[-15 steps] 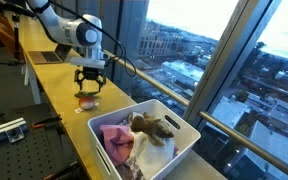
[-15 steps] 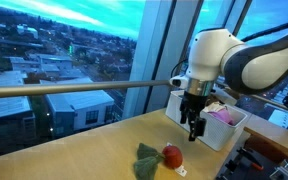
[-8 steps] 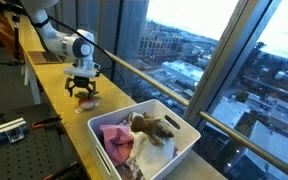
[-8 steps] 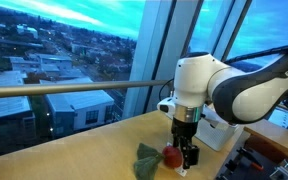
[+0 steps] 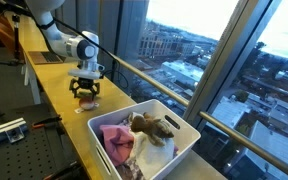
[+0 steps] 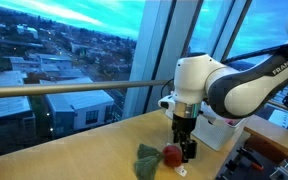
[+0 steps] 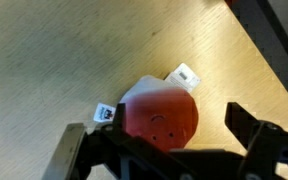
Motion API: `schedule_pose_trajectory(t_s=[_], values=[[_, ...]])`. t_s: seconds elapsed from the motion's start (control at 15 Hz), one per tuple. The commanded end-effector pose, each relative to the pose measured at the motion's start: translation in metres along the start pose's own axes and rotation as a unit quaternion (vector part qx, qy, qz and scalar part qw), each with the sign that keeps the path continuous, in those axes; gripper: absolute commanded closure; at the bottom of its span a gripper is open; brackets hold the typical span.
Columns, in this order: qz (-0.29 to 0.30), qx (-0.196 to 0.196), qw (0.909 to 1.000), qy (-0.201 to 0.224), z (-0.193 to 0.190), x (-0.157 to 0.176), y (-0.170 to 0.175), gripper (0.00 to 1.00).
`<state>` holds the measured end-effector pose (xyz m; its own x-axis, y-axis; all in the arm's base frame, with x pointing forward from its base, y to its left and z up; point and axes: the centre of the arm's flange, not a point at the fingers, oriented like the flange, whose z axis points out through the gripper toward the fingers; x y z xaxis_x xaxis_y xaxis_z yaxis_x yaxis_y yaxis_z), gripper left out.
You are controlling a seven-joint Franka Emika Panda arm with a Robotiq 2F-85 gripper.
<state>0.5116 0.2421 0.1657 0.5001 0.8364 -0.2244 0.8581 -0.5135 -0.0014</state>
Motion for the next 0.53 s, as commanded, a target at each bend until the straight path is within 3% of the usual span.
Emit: schedule_pose_trajectory(t_s=[0.0,0.47], values=[[0.001,-0.008,0.9999,0.008,-0.010,0.003,0.026,0.00],[0.012,0.021,0.9994,0.025,0.011,0.013,0.050,0.00]])
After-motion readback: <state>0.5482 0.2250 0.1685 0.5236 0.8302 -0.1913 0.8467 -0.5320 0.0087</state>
